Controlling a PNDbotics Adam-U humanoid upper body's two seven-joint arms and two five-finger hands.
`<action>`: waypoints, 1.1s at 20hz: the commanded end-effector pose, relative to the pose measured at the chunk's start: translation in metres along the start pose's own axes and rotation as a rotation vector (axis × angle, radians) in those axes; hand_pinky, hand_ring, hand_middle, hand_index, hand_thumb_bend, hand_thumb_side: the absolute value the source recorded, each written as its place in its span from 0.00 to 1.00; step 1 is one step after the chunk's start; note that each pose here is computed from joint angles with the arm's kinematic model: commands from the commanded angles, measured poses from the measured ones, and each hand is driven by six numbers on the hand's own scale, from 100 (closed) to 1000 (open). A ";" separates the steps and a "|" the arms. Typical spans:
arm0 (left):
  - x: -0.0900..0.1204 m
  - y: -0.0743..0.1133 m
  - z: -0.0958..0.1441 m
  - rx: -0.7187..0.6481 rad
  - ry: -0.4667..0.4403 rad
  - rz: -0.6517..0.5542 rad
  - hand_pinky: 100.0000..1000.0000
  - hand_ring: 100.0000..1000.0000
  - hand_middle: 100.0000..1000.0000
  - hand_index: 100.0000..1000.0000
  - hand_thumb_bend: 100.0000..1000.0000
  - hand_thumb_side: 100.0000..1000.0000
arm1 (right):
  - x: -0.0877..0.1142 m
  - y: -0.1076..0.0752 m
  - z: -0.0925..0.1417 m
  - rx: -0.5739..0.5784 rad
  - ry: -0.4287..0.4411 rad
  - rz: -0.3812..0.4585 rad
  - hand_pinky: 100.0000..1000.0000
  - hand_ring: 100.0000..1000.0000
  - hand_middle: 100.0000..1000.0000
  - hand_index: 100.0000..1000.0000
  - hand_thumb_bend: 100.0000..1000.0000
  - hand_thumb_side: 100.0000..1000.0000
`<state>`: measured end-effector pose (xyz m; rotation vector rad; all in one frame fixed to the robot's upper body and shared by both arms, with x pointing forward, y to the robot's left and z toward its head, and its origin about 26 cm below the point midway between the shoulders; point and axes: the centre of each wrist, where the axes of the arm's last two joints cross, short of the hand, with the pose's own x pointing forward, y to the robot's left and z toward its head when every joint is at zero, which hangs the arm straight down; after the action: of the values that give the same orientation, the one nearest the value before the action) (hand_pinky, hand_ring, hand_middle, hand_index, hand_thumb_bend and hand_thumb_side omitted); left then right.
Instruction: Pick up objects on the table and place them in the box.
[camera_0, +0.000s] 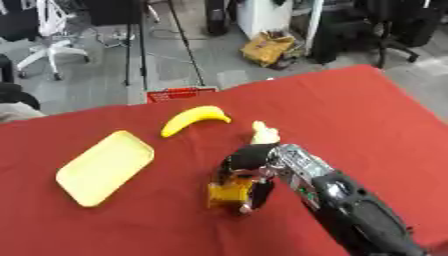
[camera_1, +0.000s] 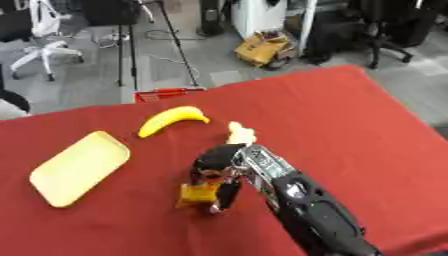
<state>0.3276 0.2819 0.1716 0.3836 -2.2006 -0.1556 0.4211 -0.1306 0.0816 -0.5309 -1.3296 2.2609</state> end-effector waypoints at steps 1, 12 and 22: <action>0.006 0.002 -0.004 -0.002 -0.027 -0.004 0.59 0.58 0.74 0.82 0.59 1.00 | -0.004 -0.013 0.004 -0.102 0.023 0.022 0.65 0.55 0.39 0.54 0.16 0.40; 0.005 0.003 -0.004 -0.001 -0.025 -0.008 0.59 0.58 0.74 0.82 0.59 1.00 | -0.013 -0.059 0.028 -0.275 -0.001 0.049 0.65 0.55 0.38 0.54 0.23 0.45; 0.006 0.003 -0.004 -0.001 -0.027 -0.011 0.59 0.58 0.74 0.82 0.59 1.00 | -0.010 -0.072 0.038 -0.240 -0.038 -0.018 0.65 0.53 0.37 0.53 0.24 0.36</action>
<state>0.3276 0.2819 0.1715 0.3834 -2.2006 -0.1561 0.4227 -0.1328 0.1466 -0.5308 -1.5987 2.1127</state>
